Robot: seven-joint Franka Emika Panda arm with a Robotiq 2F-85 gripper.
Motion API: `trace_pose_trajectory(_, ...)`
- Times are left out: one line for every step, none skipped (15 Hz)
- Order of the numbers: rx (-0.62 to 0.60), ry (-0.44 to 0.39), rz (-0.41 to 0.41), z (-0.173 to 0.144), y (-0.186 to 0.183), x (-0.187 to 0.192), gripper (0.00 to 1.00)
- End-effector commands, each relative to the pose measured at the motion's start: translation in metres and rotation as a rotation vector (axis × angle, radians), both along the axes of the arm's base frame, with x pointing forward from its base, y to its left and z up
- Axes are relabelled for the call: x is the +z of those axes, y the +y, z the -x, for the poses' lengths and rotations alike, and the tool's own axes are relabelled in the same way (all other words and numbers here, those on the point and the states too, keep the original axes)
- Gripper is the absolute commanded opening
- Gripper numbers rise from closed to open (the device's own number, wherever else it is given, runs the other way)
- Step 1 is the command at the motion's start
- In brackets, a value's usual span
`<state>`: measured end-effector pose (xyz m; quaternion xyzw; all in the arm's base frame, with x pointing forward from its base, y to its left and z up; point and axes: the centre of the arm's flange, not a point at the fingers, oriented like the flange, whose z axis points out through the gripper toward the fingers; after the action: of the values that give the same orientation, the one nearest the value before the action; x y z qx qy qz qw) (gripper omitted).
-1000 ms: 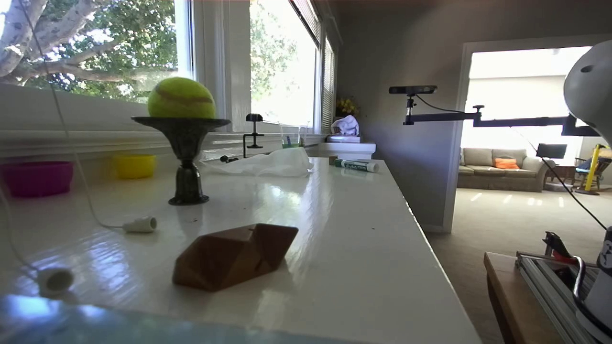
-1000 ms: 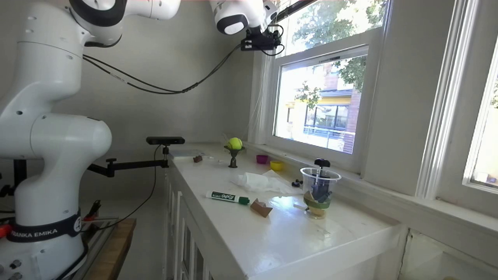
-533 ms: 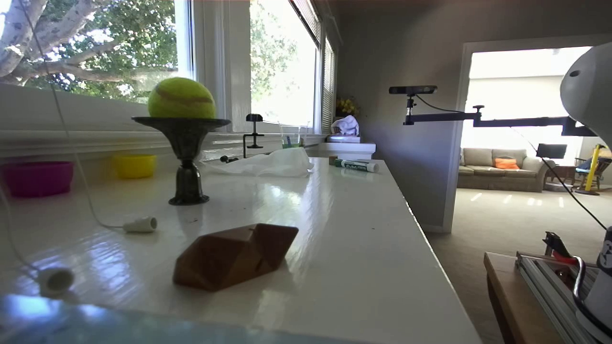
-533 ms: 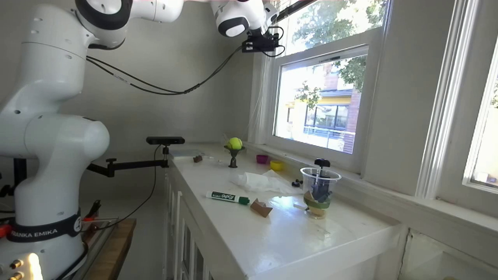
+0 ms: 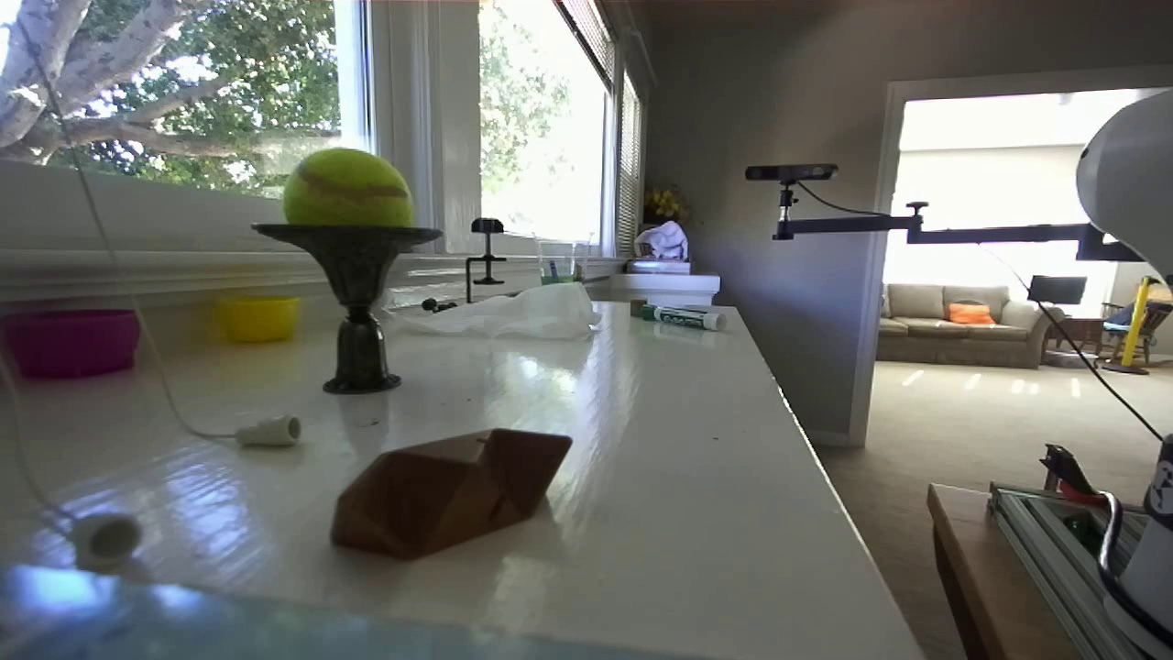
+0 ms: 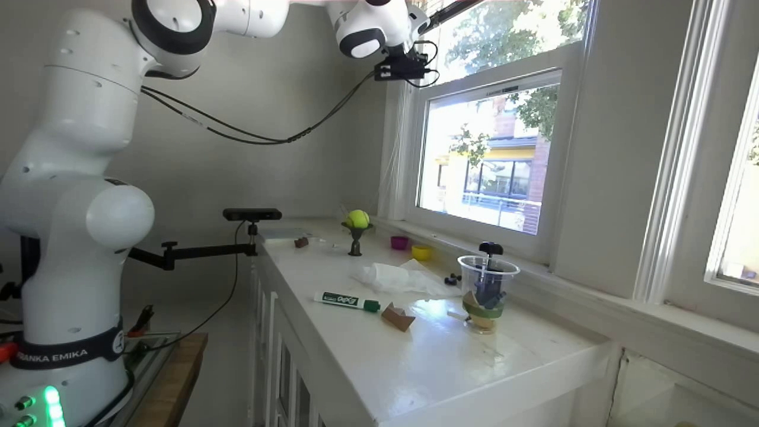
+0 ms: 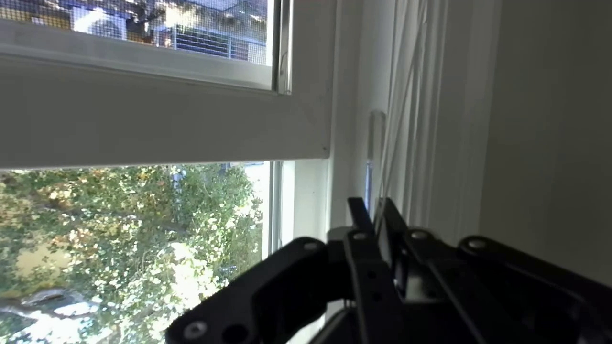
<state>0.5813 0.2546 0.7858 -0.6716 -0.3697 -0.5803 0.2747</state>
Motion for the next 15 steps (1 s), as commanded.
trace_pose_trajectory(-0.001,0.000,-0.001,-0.001,-0.001,0.000,0.09)
trace_pose_trajectory(-0.001,-0.001,-0.001,-0.001,-0.001,0.000,0.08)
trace_pose_trajectory(0.000,-0.003,-0.001,0.000,-0.001,0.001,0.02)
trace_pose_trajectory(-0.006,-0.004,-0.002,0.000,-0.001,0.000,0.00)
trace_pose_trajectory(-0.010,-0.005,0.003,0.000,-0.001,-0.001,0.00)
trace_pose_trajectory(-0.009,-0.005,0.004,-0.001,-0.001,-0.001,0.00)
trace_pose_trajectory(-0.012,-0.003,0.006,0.000,-0.002,-0.001,0.01)
trace_pose_trajectory(-0.017,0.000,0.005,0.001,-0.003,-0.002,0.01)
trace_pose_trajectory(-0.026,0.007,0.006,0.002,-0.006,-0.004,0.01)
trace_pose_trajectory(-0.037,0.011,0.005,0.004,-0.009,-0.006,0.01)
trace_pose_trajectory(-0.055,0.015,0.004,0.008,-0.014,-0.008,0.01)
trace_pose_trajectory(-0.076,0.019,0.001,0.011,-0.019,-0.010,0.01)
trace_pose_trajectory(-0.103,0.023,-0.001,0.015,-0.026,-0.012,0.01)
trace_pose_trajectory(-0.127,0.024,-0.002,0.017,-0.032,-0.013,0.01)
trace_pose_trajectory(-0.154,0.025,-0.003,0.020,-0.038,-0.013,0.01)
